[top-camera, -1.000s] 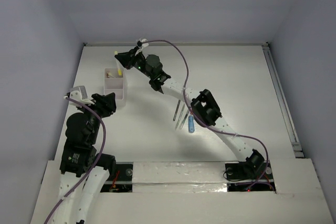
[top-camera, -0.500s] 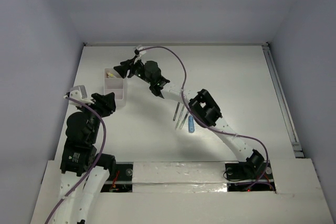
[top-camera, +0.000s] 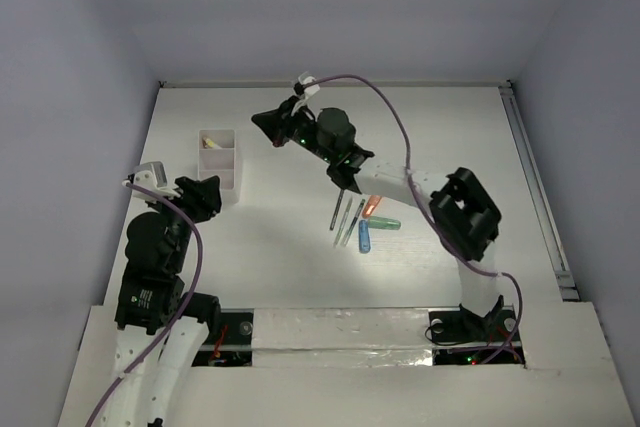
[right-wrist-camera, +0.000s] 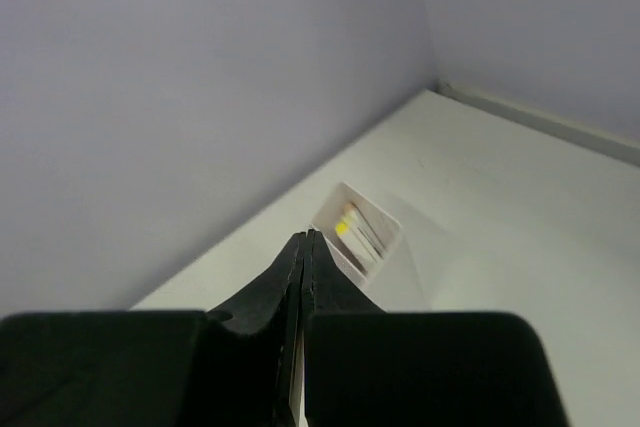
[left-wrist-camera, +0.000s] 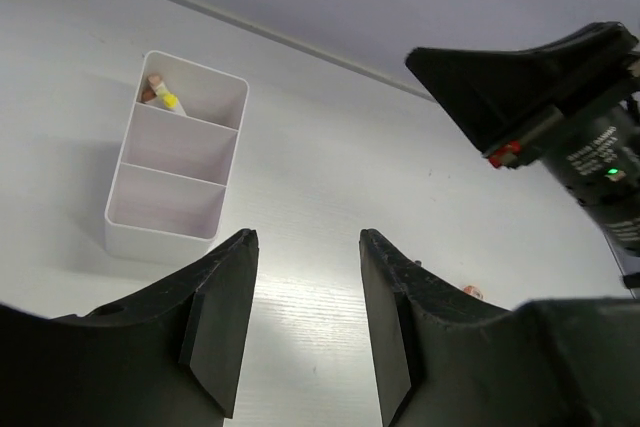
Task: Sort the stationery into containers
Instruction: Pick up the pen from the center of the board.
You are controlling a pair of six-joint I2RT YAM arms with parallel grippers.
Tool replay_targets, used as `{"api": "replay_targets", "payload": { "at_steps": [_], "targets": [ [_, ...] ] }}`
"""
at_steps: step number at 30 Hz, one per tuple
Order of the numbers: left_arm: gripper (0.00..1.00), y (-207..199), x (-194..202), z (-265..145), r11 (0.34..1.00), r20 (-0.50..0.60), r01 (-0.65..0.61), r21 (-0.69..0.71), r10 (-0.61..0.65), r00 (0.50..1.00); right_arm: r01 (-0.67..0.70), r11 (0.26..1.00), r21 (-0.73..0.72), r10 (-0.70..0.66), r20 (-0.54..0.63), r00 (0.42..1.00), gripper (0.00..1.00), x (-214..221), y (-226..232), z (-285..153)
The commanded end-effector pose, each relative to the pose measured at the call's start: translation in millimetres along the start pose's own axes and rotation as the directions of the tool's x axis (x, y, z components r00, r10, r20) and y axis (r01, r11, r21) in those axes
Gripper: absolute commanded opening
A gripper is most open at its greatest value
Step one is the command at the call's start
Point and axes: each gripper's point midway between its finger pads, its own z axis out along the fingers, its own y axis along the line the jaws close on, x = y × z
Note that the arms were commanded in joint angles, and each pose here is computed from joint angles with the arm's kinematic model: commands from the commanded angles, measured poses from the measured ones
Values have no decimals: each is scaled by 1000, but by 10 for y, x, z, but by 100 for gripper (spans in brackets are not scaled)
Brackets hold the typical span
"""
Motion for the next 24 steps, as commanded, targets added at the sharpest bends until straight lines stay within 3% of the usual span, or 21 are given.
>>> {"api": "replay_targets", "payload": {
  "at_steps": [1,4,6,9,10,11,13,17,24],
  "targets": [
    [41,-80,-34,53,999,15,-17,45,16,1000,6,968,250,53,-230,972,0,488,-547,-496],
    [35,-105,-58,32,998,25,-22,59,21,999,18,920,391,111,-306,946,0,514,-818,-948],
    [26,-113,-39,41,998,16,-26,65,25,1000,121,861,495,132,-445,886,0,746,-1024,-1462],
    [16,-121,-54,36,997,24,-32,70,30,999,210,804,556,142,-523,840,0,798,-1175,-1778],
    [12,-125,-70,25,997,30,-31,71,29,999,233,781,579,150,-536,831,16,810,-1266,-1871],
    [5,-138,-48,24,997,21,-32,77,30,999,241,765,597,176,-555,813,26,863,-1338,-1978],
    [0,-127,-52,21,997,24,-32,72,30,999,230,751,620,223,-565,795,42,998,-1420,-2097],
    [1,-124,-81,-3,997,36,-30,69,27,999,245,715,655,270,-581,768,45,1157,-1583,-2221],
    [15,-146,-91,-22,997,40,-28,78,25,999,249,708,661,315,-611,726,42,1390,-1640,-2221]
  ]
}}
